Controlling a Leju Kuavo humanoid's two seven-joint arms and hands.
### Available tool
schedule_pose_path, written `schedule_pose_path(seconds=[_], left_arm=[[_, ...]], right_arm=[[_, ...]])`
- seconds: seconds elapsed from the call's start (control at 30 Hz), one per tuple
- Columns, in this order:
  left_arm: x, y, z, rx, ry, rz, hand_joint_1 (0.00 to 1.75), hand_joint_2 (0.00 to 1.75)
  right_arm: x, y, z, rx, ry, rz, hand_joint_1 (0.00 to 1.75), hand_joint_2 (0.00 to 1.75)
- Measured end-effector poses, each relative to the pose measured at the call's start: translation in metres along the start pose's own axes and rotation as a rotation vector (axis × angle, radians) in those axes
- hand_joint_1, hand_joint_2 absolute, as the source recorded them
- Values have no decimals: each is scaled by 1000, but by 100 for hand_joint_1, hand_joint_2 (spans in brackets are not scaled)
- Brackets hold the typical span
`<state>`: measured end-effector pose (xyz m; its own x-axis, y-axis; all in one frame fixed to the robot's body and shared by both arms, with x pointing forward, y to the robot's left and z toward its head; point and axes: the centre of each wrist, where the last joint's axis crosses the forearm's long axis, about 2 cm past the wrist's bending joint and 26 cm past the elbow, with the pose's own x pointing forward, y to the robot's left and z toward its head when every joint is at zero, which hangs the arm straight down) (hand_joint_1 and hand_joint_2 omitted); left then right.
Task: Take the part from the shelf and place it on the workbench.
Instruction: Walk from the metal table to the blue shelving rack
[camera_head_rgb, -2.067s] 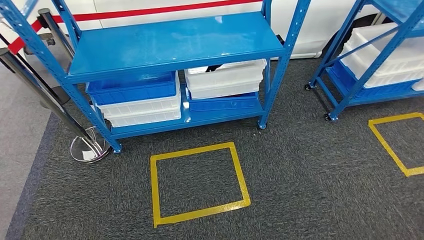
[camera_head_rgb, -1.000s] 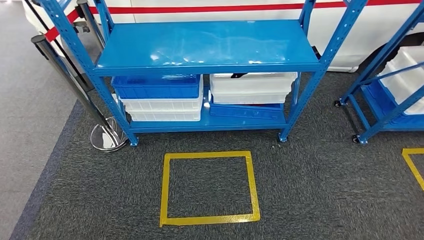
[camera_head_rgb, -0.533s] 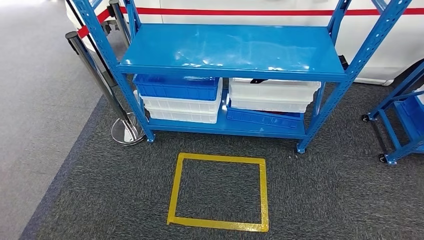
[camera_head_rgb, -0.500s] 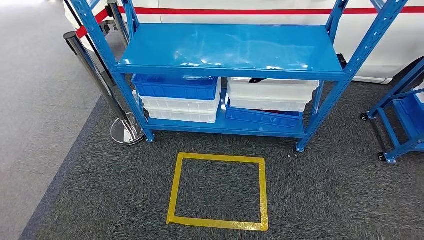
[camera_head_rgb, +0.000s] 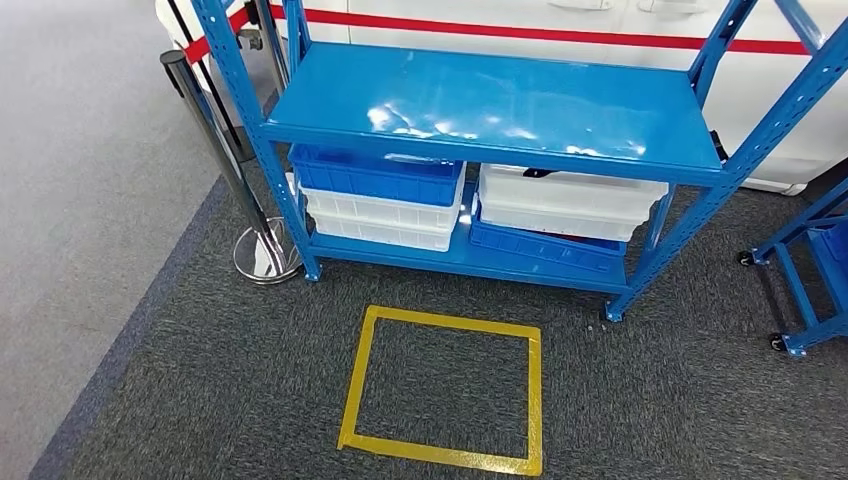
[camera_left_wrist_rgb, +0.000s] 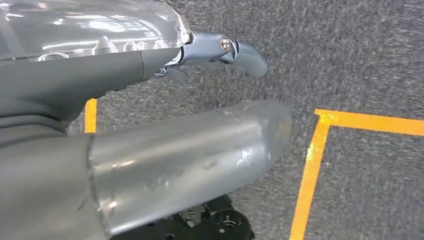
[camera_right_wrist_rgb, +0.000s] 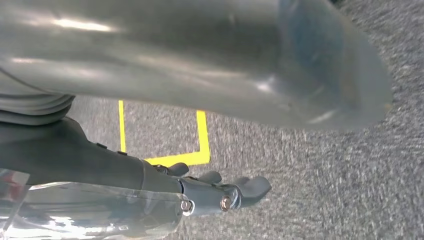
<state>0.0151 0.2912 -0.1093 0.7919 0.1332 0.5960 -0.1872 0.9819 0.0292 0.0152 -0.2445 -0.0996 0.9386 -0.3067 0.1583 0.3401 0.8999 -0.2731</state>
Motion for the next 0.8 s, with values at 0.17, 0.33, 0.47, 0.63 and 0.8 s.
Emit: schedule_pose_path(seconds=[0.17,0.33,0.47,0.63,0.8], left_arm=[[0,0,0,0,2,1,0,0],[0,-1,0,-2,8,4,0,0],[1,-1,0,4,6,7,0,0],[0,-1,0,4,10,8,0,0],[0,-1,1,4,13,7,0,0]], right_arm=[[-1,-1,0,0,2,1,0,131],[0,-1,0,-3,-4,-19,0,0],[0,-1,0,2,-12,-43,0,0],[-1,-1,0,-2,-10,-31,0,0],[-1,-1,0,-3,-10,-27,0,0]])
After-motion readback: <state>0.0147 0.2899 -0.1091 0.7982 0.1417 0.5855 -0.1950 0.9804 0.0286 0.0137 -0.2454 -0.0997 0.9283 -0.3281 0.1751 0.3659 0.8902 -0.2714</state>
